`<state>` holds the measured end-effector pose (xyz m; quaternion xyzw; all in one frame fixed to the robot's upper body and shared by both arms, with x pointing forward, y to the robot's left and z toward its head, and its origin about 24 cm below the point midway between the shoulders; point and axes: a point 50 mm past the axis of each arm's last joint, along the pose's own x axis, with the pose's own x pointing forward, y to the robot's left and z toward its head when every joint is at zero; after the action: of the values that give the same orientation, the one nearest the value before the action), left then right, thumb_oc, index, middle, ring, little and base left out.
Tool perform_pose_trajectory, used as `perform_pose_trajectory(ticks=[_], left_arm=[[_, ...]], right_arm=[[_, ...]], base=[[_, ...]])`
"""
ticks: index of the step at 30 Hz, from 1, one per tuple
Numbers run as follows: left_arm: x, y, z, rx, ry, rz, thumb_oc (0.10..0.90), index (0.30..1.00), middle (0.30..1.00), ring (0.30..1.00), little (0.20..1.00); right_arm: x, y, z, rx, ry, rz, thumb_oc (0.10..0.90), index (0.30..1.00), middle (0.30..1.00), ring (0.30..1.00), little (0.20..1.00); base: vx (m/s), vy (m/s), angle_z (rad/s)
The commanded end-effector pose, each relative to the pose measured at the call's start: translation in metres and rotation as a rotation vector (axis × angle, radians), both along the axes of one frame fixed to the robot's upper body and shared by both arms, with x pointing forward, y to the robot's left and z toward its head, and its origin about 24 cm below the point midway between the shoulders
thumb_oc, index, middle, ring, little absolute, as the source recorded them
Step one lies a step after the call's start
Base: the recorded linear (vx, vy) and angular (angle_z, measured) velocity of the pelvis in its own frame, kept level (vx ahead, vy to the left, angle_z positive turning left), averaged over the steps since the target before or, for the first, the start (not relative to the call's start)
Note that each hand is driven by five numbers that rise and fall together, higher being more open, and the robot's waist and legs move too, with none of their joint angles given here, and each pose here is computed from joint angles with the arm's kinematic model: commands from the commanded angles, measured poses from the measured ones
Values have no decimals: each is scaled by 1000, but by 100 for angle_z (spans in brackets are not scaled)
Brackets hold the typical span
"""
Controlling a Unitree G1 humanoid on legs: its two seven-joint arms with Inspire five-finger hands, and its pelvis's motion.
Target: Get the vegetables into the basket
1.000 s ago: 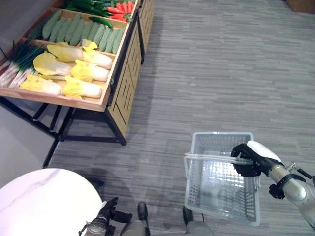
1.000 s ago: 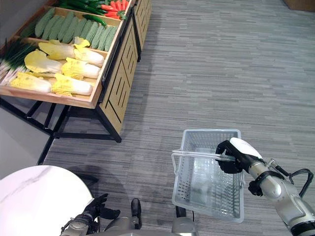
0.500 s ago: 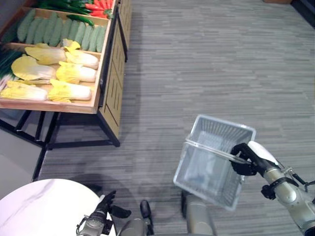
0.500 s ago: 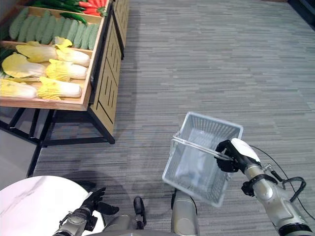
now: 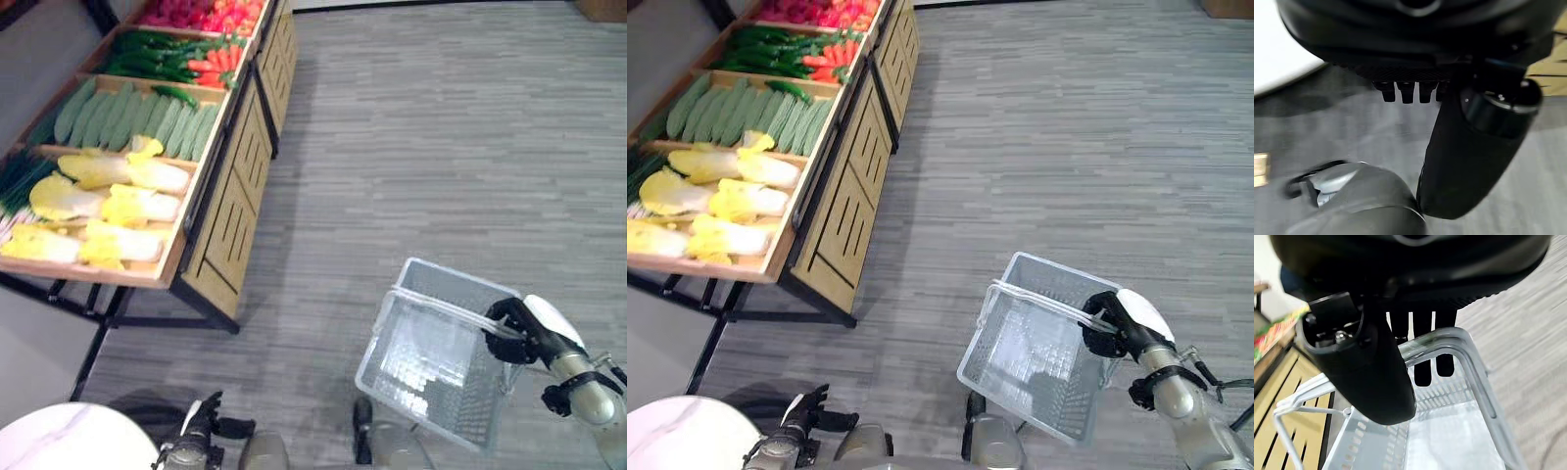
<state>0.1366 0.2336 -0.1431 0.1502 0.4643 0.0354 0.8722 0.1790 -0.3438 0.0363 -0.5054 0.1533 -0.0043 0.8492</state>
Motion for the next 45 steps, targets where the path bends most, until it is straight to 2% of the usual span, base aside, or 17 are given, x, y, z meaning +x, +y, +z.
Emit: perform_pose_trajectory(ticks=[1, 9, 15, 24, 33, 39, 45], left_arm=[[0, -7, -2, 4, 20, -61, 900, 1000, 1000, 1000, 1000], [-21, -6, -9, 34, 87, -75, 900, 1000, 1000, 1000, 1000], [-13, -2, -6, 52, 67, -90, 900, 1000, 1000, 1000, 1000], [3, 7, 3, 56, 2, -26, 900, 1000, 1000, 1000, 1000], [-19, 10, -6, 57, 71, 9, 900, 1000, 1000, 1000, 1000], [-24, 9, -8, 53, 91, 22, 900, 1000, 1000, 1000, 1000], [-5, 5, -1, 57, 24, 0, 900, 1000, 1000, 1000, 1000]], right_arm=[[29, 1, 65, -28, -324, 54, 400, 300, 300, 300, 300], [28, 10, 49, -25, -262, 83, 400, 300, 300, 300, 300], [30, 17, 37, -11, -236, 81, 400, 300, 300, 300, 300], [37, 21, 35, 6, -247, 88, 400, 300, 300, 300, 300], [27, 7, 31, -14, -217, 33, 400, 300, 300, 300, 300], [27, 4, 30, -7, -210, 28, 400, 300, 300, 300, 300], [19, -9, 28, -23, -208, -37, 400, 300, 300, 300, 300]], base=[[513, -131, -6], [517, 35, -55], [451, 207, -42], [364, 74, 62], [354, -153, 114], [184, -161, 36], [93, -139, 52]])
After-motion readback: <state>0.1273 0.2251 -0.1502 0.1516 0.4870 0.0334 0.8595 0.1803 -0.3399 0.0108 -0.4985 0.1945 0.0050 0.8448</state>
